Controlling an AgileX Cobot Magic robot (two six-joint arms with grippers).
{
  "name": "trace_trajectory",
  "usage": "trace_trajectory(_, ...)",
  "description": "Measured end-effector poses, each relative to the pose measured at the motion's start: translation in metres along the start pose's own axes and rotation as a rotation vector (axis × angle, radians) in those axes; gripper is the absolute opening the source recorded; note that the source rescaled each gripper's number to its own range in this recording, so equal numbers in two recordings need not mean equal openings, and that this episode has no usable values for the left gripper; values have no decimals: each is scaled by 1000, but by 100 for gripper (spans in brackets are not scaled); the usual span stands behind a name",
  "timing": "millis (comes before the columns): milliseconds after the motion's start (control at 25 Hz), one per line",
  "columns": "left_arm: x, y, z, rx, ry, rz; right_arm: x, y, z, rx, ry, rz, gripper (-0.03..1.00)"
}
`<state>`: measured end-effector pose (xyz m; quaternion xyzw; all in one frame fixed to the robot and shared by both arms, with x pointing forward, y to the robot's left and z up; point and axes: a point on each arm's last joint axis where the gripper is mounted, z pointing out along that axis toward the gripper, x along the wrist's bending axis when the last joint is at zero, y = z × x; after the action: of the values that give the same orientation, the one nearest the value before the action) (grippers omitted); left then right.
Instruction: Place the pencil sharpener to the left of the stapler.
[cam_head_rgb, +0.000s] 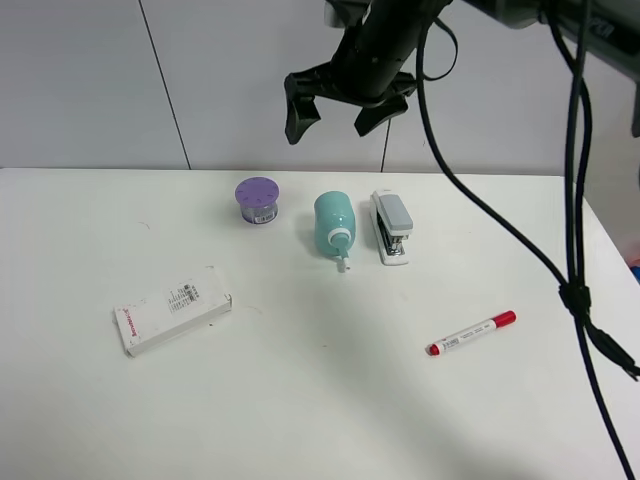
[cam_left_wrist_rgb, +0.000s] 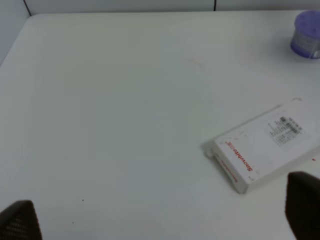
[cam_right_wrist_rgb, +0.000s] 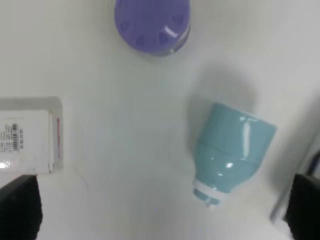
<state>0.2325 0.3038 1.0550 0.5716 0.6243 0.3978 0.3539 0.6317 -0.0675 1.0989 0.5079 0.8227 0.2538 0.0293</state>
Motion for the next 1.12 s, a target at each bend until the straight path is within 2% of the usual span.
trace_trajectory(320, 0, 0, 0, 0, 0, 0, -21, -1, -75, -143, -149, -15, 91)
trace_trajectory(480, 0, 0, 0, 0, 0, 0, -42, -19, -104, -151, -193, 33, 91)
trace_trajectory(680, 0, 0, 0, 0, 0, 0, -81, -79, -126, -57, -267, 146, 91)
trace_trajectory(840, 0, 0, 0, 0, 0, 0, -100, -138, -161, -47, -325, 236, 91)
trace_trajectory(960, 0, 0, 0, 0, 0, 0, -104, -177, -190, -96, -352, 300, 91)
trace_trajectory(1120, 0, 0, 0, 0, 0, 0, -88, -222, -218, -164, -410, 289, 91)
